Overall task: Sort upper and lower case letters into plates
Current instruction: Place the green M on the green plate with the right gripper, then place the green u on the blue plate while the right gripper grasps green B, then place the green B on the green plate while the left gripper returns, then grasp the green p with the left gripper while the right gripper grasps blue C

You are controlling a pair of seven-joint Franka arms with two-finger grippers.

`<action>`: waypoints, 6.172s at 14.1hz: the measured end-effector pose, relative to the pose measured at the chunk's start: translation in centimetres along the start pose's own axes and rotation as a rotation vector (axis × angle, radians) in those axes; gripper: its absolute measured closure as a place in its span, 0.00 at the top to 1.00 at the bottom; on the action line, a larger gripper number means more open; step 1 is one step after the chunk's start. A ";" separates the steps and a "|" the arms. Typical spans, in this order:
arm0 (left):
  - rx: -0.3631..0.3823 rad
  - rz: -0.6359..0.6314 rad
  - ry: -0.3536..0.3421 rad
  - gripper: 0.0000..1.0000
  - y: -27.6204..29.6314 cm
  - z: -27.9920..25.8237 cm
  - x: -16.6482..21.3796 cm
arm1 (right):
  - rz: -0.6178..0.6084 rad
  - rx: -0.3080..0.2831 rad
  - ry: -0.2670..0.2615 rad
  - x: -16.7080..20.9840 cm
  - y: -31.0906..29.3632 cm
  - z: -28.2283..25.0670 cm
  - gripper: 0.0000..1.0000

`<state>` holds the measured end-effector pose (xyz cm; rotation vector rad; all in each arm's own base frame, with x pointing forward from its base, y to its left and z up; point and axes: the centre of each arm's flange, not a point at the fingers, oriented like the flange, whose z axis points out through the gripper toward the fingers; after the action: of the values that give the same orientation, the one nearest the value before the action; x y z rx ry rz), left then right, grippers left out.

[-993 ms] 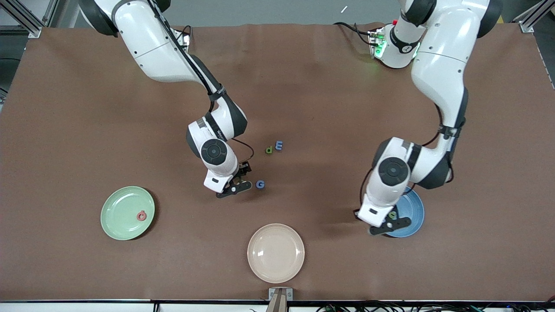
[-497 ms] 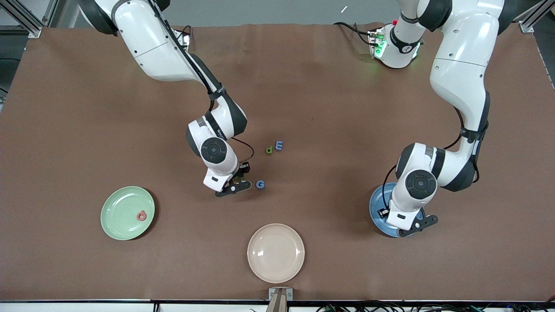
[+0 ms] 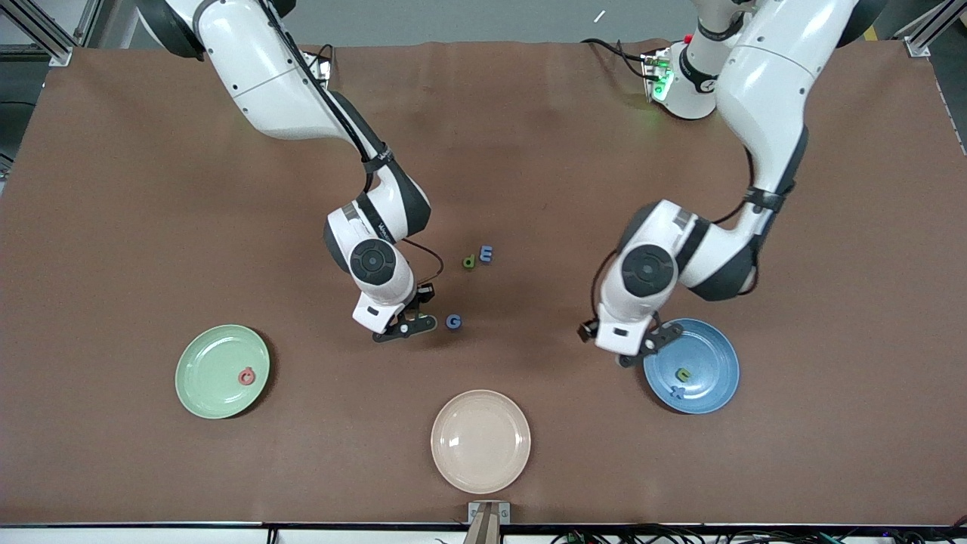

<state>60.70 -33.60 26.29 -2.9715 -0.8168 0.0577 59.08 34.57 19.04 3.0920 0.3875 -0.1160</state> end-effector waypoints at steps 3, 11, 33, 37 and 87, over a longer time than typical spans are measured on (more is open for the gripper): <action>-0.023 -0.120 -0.068 0.86 2.5 1.2 -6.8 | -0.018 -0.105 0.033 2.3 6.6 -3.6 0.35; -0.003 -0.560 -0.136 0.76 7.4 7.0 -21.6 | -0.119 -0.287 0.007 3.3 25.0 -6.8 0.35; -0.053 -0.677 -0.062 0.41 8.6 8.8 -24.1 | 0.420 -0.028 0.141 3.5 3.4 -6.4 0.89; -0.044 -0.592 0.029 0.41 7.3 7.2 -16.3 | 0.538 -0.031 0.121 2.2 -1.2 -3.0 0.88; -0.105 0.472 0.029 0.30 11.8 8.5 -24.6 | 0.186 -0.060 0.150 7.0 11.0 -5.7 0.75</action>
<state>45.14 -55.88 17.48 -3.1841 -0.1029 -0.0077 68.96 25.82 24.30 3.0661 0.1018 0.1287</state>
